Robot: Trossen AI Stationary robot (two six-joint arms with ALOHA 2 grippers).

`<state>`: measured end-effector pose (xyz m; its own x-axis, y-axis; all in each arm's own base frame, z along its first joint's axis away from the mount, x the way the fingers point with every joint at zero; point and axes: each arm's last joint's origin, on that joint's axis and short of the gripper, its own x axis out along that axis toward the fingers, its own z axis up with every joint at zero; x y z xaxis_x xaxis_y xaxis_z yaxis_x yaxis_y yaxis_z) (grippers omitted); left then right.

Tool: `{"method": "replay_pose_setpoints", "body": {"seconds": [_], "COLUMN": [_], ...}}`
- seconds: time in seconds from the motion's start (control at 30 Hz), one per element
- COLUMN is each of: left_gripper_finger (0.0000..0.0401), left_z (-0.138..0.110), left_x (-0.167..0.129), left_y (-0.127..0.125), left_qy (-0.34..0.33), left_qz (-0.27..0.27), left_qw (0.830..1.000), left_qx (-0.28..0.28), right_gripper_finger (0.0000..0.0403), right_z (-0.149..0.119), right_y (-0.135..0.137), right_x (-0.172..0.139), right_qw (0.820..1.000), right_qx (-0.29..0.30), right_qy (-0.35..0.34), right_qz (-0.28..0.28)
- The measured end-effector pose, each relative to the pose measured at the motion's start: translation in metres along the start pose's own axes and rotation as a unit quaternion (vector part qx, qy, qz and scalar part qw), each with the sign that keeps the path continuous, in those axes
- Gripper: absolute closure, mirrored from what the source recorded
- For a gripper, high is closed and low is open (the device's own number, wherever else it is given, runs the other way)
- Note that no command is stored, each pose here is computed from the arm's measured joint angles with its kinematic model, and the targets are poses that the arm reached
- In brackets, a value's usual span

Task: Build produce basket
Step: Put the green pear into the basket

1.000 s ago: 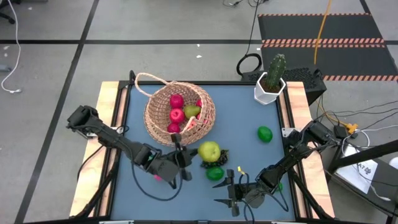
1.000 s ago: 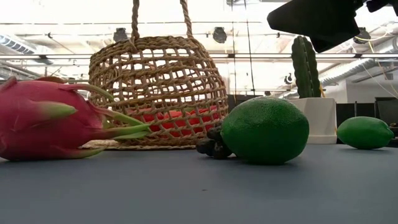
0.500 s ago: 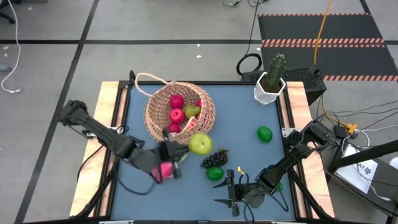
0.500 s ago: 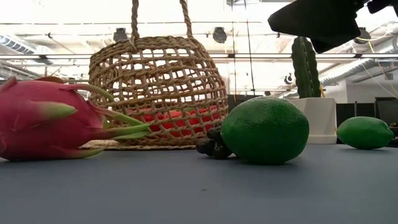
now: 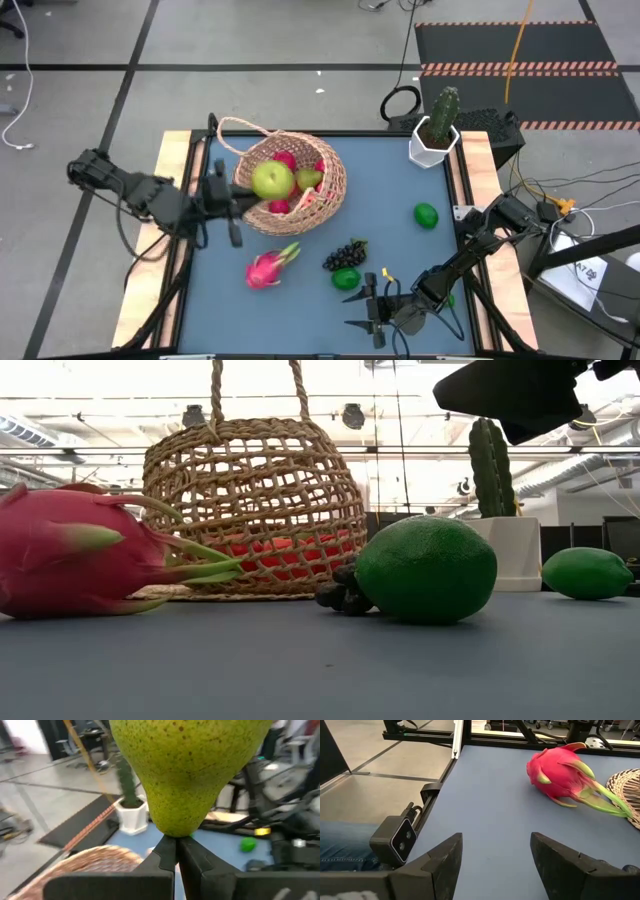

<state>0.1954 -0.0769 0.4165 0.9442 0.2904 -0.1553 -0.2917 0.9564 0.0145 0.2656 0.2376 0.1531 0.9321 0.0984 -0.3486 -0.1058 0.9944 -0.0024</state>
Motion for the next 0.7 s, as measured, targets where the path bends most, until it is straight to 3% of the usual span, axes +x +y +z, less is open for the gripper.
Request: {"method": "replay_pose_setpoints", "body": {"seconds": [0.17,0.3,0.43,0.7], "left_gripper_finger": [0.0394,0.0397,0.0395,0.0392], "left_z": [-0.002,0.0,0.004,-0.007], "left_x": [-0.009,-0.007,-0.001,0.023], "left_y": [0.033,0.05,0.063,0.085], "left_qy": [0.03,0.038,0.099,0.292], "left_qz": [0.045,0.049,0.07,0.158], "left_qw": [0.999,0.998,0.993,0.943], "left_qx": [-0.004,-0.016,-0.001,0.026], "right_gripper_finger": [0.0175,0.0175,0.0175,0.0175], "right_z": [0.0,0.0,0.0,0.0], "right_y": [0.0,0.0,0.0,0.0], "right_x": [0.0,0.0,0.0,0.0], "right_qw": [1.0,1.0,1.0,1.0], "right_qx": [0.002,0.003,0.004,0.004], "right_qy": [0.0,0.0,0.0,-0.001], "right_qz": [0.0,-0.001,-0.001,-0.001]}}
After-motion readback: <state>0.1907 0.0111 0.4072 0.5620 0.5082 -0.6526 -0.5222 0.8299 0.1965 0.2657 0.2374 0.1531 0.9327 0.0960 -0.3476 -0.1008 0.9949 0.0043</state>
